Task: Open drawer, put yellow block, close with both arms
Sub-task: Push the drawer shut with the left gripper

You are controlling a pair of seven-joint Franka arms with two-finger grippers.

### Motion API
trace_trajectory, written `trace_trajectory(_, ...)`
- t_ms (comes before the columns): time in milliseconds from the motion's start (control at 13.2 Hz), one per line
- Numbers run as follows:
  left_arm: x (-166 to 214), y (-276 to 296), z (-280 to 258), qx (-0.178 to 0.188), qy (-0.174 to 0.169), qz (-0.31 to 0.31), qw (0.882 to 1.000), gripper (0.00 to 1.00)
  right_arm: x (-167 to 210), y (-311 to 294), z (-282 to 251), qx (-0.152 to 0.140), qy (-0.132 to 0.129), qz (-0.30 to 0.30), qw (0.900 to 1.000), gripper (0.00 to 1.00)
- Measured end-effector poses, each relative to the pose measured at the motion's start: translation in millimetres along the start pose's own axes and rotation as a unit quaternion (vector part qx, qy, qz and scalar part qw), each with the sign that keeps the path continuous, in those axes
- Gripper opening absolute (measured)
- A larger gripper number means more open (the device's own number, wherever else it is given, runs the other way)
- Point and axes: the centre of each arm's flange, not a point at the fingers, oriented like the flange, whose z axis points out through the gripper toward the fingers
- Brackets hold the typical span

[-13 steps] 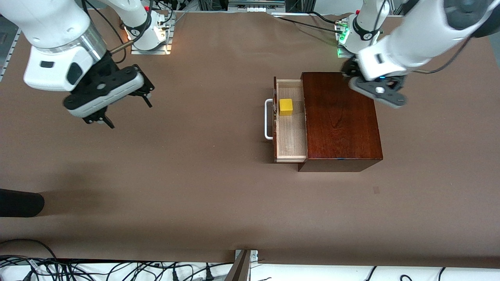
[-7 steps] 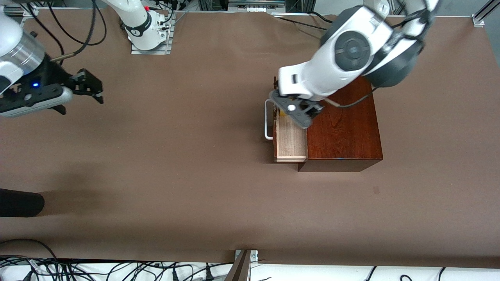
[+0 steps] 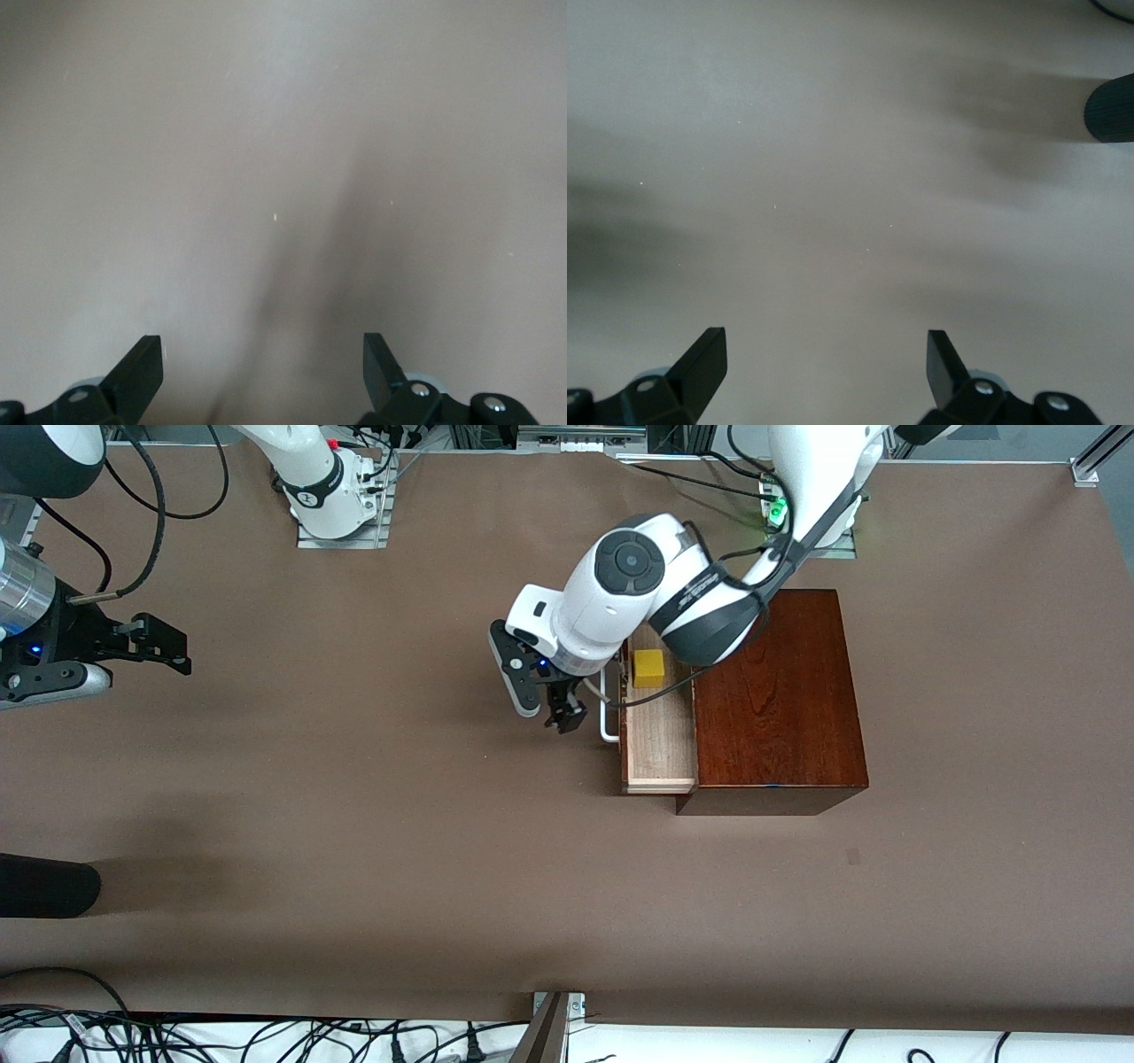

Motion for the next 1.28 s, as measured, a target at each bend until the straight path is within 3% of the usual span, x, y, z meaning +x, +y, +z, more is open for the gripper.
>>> trace_trajectory(151,-2,-5,25,-0.004,0.014,0.04,0.999,1.0,0,-2,1,0.016,0.001,0.013,1.0,1.0)
trace_trajectory(302,-2,7,43,-0.012,0.003,0.076,0.997,1.0,1,-5,1,0.02,0.001,0.039,0.999,1.0)
trace_trajectory(680,-51,-15,77,-0.05,-0.121,0.179,0.975,1.0,1,-7,-1,0.021,0.005,0.053,0.998,1.0)
trace_trajectory(1058,-79,8,121,-0.086,-0.171,0.195,0.962,1.0,1,-5,-2,0.018,0.006,0.053,0.998,1.0)
trace_trajectory(1284,-89,0,123,-0.085,-0.193,0.221,0.952,1.0,1,-4,-4,0.017,0.009,0.054,0.998,1.0)
